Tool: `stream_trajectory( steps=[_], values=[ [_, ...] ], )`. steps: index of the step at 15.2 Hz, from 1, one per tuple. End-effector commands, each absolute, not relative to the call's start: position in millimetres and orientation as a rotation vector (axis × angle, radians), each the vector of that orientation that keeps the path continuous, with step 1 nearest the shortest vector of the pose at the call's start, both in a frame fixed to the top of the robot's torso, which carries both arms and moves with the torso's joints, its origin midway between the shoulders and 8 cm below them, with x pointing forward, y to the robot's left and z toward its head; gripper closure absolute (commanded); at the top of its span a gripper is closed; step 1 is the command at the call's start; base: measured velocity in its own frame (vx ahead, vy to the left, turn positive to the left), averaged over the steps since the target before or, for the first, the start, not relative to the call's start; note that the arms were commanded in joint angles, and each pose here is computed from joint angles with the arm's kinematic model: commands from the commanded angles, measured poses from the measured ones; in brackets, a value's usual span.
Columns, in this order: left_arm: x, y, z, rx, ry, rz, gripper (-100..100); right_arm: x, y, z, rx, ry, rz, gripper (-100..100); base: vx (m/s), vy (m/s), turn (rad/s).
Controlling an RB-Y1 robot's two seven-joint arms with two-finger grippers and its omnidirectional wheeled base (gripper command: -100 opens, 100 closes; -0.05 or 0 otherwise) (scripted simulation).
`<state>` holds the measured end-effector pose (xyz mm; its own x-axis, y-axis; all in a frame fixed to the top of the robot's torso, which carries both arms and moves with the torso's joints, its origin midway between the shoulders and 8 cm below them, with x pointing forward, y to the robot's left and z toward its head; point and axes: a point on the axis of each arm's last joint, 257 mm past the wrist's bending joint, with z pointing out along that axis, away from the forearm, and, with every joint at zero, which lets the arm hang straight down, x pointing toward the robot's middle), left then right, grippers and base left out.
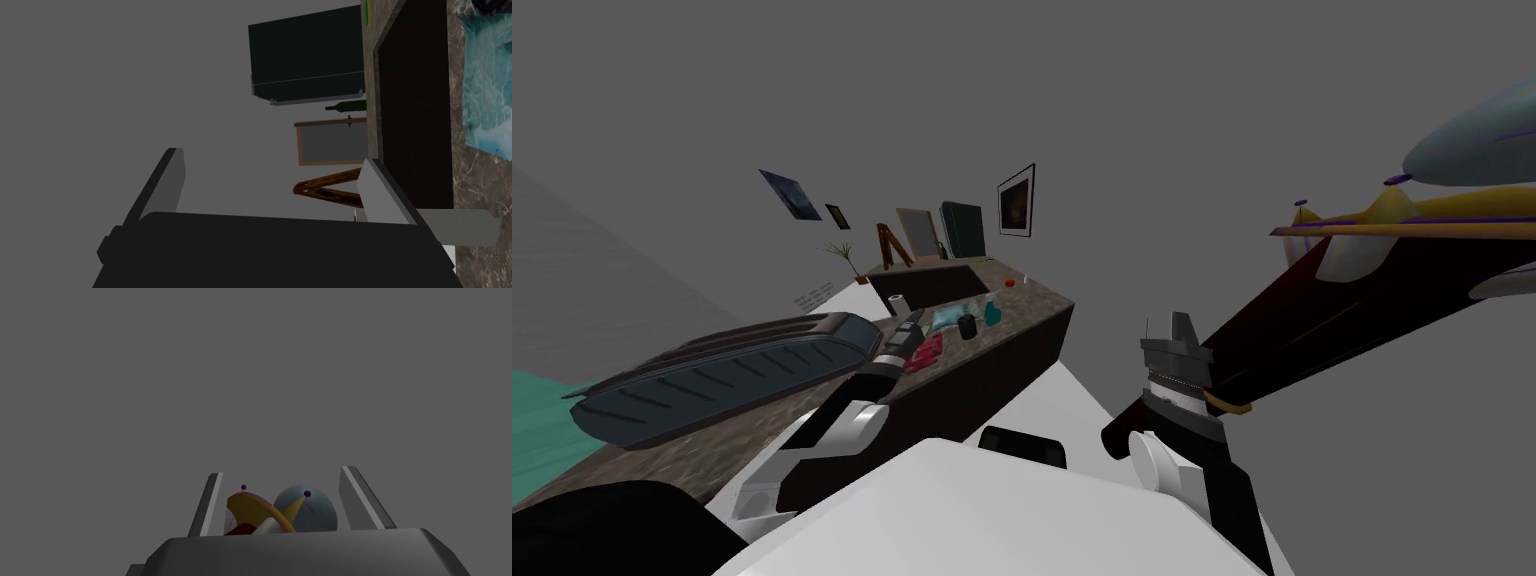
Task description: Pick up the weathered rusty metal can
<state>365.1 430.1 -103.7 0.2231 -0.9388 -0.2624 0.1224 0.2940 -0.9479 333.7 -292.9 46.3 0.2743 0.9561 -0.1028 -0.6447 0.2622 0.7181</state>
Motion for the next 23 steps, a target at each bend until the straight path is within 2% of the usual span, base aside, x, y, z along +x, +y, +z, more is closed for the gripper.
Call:
stream_trajectory(
  steps=[1, 15, 23],
  values=[
    [365, 445, -114, -1.023, 1.108, -0.894, -100, 334, -293, 46, 0.623, 0.599, 1.175, 0, 0.036, -0.020, -0.077],
    [354, 524, -155, -1.259, 1.254, -0.736, -100, 334, -293, 46, 0.623, 0.599, 1.175, 0, 0.028, -0.015, -0.063],
    [343, 552, -177, -1.399, 1.316, -0.662, -100, 334, -293, 46, 0.623, 0.599, 1.175, 0, 0.028, -0.006, -0.068]
  ],
)
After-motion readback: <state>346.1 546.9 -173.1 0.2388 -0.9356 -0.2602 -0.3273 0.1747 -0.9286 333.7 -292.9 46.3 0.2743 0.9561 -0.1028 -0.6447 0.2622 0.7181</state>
